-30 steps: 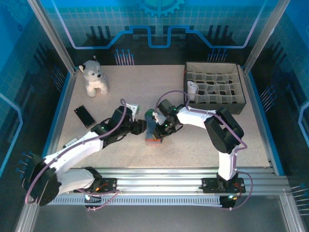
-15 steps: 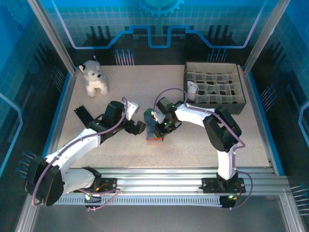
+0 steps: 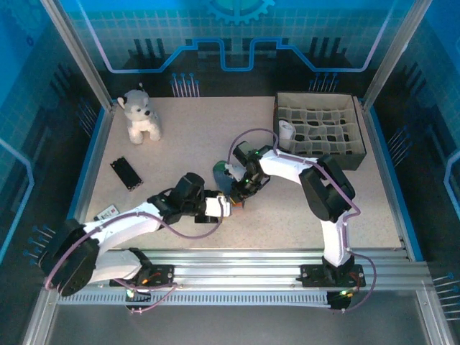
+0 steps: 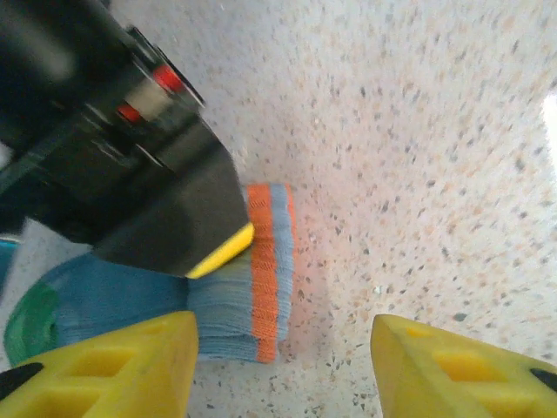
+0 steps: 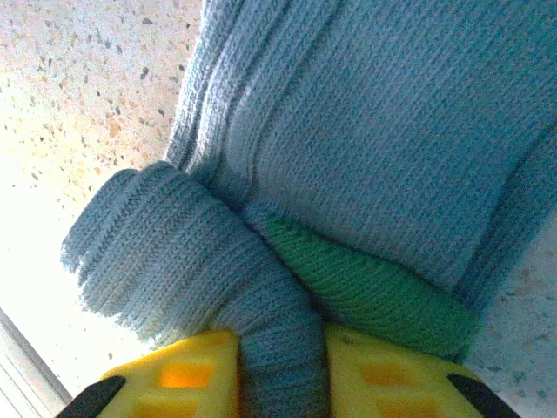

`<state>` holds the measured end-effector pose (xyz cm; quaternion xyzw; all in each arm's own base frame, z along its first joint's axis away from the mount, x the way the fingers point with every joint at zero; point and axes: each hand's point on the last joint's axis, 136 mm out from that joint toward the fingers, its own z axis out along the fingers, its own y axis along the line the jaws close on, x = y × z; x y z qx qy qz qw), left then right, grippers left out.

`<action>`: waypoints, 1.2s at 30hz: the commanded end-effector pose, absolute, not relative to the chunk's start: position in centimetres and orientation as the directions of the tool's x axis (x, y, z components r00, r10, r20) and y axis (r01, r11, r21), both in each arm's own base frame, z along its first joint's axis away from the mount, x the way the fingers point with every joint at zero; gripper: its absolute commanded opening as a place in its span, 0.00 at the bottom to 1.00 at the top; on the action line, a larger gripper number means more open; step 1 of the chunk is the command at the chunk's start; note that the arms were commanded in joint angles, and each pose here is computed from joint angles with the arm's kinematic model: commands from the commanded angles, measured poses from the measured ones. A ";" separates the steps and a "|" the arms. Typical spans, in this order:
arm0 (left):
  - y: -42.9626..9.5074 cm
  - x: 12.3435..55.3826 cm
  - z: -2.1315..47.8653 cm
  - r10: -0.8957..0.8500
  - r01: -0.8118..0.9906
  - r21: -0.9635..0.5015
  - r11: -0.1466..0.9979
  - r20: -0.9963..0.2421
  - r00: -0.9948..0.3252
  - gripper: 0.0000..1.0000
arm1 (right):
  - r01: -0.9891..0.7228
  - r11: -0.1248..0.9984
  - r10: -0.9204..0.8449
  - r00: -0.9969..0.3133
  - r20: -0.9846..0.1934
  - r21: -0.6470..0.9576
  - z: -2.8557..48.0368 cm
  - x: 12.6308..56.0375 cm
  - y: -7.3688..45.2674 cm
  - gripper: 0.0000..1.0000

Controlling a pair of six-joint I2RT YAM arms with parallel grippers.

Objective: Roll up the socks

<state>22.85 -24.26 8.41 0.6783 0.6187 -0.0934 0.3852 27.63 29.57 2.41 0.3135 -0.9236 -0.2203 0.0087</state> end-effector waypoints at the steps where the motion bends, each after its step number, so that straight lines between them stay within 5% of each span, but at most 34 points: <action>1: -25.3 25.3 9.1 0.767 0.807 0.591 0.015 -0.525 0.370 0.53 | -0.543 0.781 -0.578 -0.815 0.030 0.308 -1.6 27.4 25.3 0.26; 15: -25.8 26.9 6.6 0.791 0.785 0.620 0.008 -0.484 0.375 0.35 | -0.524 0.782 -0.567 -0.823 0.038 0.338 -1.4 28.2 25.1 0.26; 36: -25.9 26.7 3.7 0.817 0.831 0.555 -0.048 -0.456 0.352 0.38 | -0.511 0.773 -0.577 -0.813 0.081 0.376 -1.7 27.9 24.6 0.26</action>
